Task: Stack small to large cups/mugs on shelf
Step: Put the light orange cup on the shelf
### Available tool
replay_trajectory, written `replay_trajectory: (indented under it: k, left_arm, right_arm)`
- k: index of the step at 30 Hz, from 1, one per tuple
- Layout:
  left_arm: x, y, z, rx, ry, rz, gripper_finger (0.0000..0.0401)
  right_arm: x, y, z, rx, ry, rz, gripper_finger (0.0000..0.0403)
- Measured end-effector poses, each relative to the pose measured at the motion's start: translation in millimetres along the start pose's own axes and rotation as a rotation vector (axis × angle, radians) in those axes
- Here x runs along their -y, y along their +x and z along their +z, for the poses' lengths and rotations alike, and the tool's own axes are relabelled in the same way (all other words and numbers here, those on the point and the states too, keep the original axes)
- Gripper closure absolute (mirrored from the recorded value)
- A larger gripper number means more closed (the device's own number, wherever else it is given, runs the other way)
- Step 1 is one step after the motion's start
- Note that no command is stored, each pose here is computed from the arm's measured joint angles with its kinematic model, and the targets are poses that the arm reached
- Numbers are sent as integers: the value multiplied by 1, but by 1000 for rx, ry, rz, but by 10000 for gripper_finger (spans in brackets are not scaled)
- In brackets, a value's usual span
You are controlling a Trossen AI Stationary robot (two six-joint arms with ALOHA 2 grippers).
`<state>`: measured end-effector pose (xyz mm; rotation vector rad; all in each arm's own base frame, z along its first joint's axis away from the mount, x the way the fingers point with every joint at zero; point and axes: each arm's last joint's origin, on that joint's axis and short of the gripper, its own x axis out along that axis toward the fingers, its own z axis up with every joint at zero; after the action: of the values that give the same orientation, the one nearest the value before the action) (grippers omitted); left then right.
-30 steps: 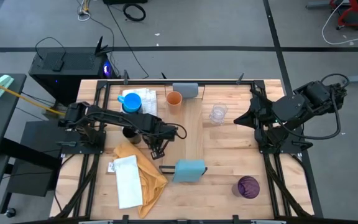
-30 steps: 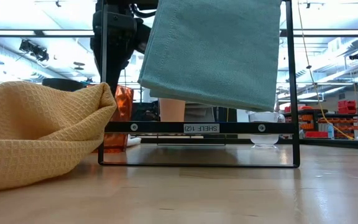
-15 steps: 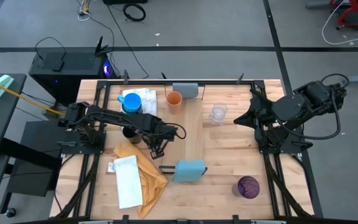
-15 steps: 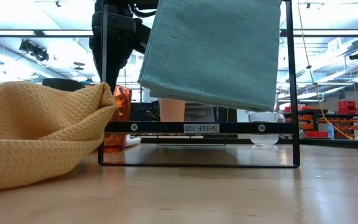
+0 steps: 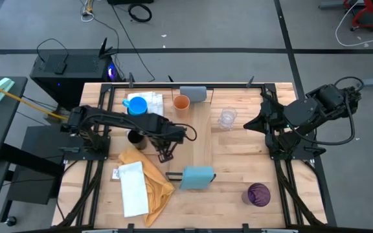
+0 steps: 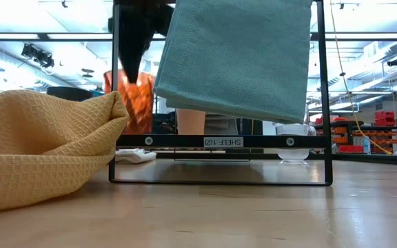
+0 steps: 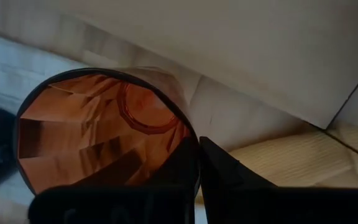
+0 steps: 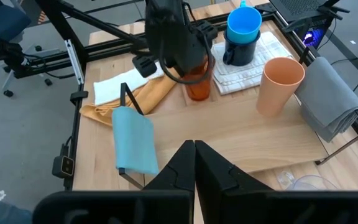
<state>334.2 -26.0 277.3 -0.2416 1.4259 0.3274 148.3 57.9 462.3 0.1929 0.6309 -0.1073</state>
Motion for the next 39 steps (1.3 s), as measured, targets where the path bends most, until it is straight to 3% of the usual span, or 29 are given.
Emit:
replay_trajectory:
  k: [11, 23, 39]
  left_arm:
    - [-16, -35, 24, 166, -32, -7, 388]
    - [-25, -9, 51, 185, -33, -30, 388]
    - [-28, 3, 61, 190, 3, -29, 388]
  right_arm:
    - [0, 0, 0, 3, 0, 1, 391]
    - [0, 0, 1, 5, 3, 3, 393]
    - [-1, 0, 1, 10, 5, 6, 391]
